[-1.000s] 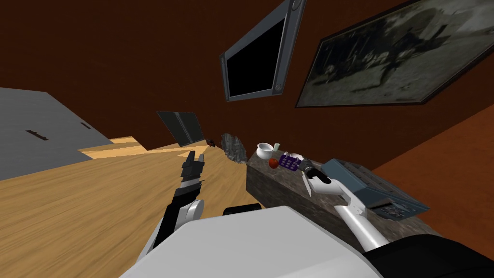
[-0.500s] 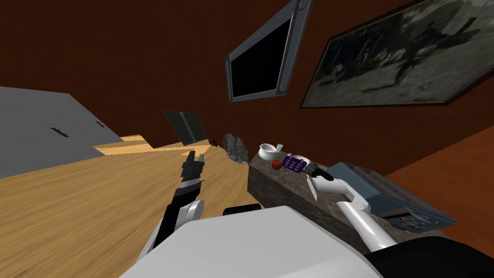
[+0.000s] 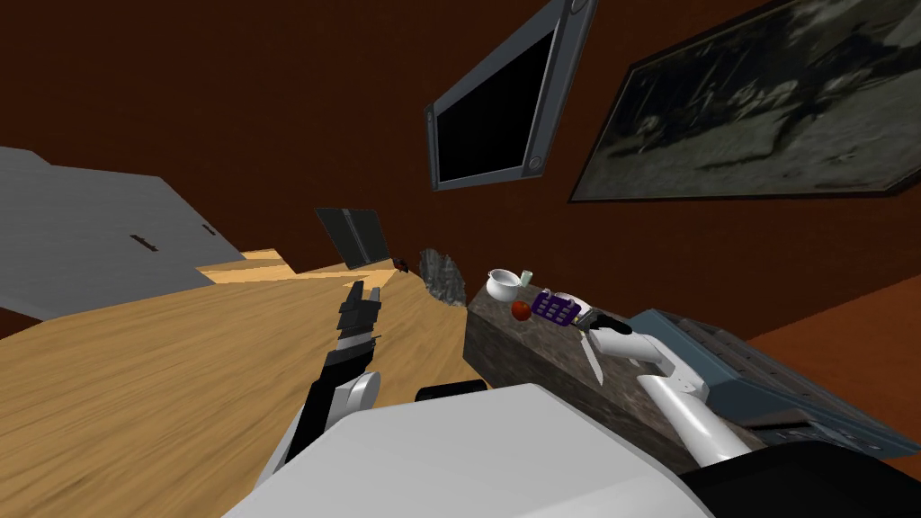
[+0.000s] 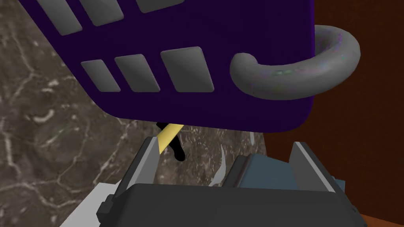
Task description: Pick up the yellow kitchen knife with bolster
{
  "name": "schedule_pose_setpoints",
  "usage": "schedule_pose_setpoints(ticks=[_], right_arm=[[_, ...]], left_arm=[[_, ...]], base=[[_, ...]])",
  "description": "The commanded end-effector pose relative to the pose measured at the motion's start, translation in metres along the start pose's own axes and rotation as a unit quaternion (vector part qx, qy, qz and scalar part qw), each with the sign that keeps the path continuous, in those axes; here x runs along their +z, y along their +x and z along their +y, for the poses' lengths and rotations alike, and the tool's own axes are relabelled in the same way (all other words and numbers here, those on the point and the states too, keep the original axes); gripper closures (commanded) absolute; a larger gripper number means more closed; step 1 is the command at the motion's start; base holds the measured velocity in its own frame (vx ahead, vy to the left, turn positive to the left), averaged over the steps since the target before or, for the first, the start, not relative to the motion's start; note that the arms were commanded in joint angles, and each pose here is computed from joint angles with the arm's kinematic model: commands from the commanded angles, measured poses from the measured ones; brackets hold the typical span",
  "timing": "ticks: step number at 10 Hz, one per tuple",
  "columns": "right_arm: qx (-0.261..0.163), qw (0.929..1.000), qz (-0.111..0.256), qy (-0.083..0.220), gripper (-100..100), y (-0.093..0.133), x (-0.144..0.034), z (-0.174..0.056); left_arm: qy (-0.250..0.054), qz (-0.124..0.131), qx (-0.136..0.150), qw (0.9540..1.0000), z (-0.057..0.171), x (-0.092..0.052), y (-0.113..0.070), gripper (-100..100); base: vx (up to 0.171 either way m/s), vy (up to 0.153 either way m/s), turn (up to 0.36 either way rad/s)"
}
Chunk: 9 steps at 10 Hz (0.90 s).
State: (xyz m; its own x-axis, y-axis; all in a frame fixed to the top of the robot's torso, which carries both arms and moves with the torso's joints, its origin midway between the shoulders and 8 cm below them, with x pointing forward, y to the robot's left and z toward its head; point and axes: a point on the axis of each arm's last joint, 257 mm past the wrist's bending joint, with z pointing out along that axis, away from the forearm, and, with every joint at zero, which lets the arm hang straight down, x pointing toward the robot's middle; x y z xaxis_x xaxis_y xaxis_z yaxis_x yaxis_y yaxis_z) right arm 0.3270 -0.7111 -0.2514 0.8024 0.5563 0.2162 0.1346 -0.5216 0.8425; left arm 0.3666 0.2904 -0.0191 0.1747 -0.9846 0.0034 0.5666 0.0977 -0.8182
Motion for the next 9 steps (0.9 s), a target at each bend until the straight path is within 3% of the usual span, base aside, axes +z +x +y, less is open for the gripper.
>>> schedule_pose_setpoints(ticks=[1,3,4,6,7,9], right_arm=[[0.042,0.9986,-0.028,0.013,-100,-0.021,0.005,0.007],[0.044,0.9973,-0.050,0.030,-100,-0.036,0.007,-0.005],[0.087,0.9926,-0.074,0.040,-100,-0.053,0.009,0.002],[0.089,0.9903,-0.093,0.054,-100,-0.065,0.008,-0.008],[0.133,0.9825,-0.115,0.062,-100,-0.081,0.009,-0.003],[0.134,0.9790,-0.133,0.077,-100,-0.091,0.007,-0.013]], left_arm=[[0.000,0.000,0.000,1.0000,0.000,0.000,0.000,0],[0.000,0.000,0.000,1.0000,0.000,0.000,0.000,0],[0.000,0.000,0.000,1.0000,0.000,0.000,0.000,0],[0.000,0.000,0.000,1.0000,0.000,0.000,0.000,0],[0.000,0.000,0.000,1.0000,0.000,0.000,0.000,0],[0.000,0.000,0.000,1.0000,0.000,0.000,0.000,0]], base=[[0.020,0.023,0.121],[0.017,0.012,0.044],[0.022,0.014,0.130],[0.017,0.004,0.033],[0.016,0.007,0.119],[0.016,0.003,0.042]])
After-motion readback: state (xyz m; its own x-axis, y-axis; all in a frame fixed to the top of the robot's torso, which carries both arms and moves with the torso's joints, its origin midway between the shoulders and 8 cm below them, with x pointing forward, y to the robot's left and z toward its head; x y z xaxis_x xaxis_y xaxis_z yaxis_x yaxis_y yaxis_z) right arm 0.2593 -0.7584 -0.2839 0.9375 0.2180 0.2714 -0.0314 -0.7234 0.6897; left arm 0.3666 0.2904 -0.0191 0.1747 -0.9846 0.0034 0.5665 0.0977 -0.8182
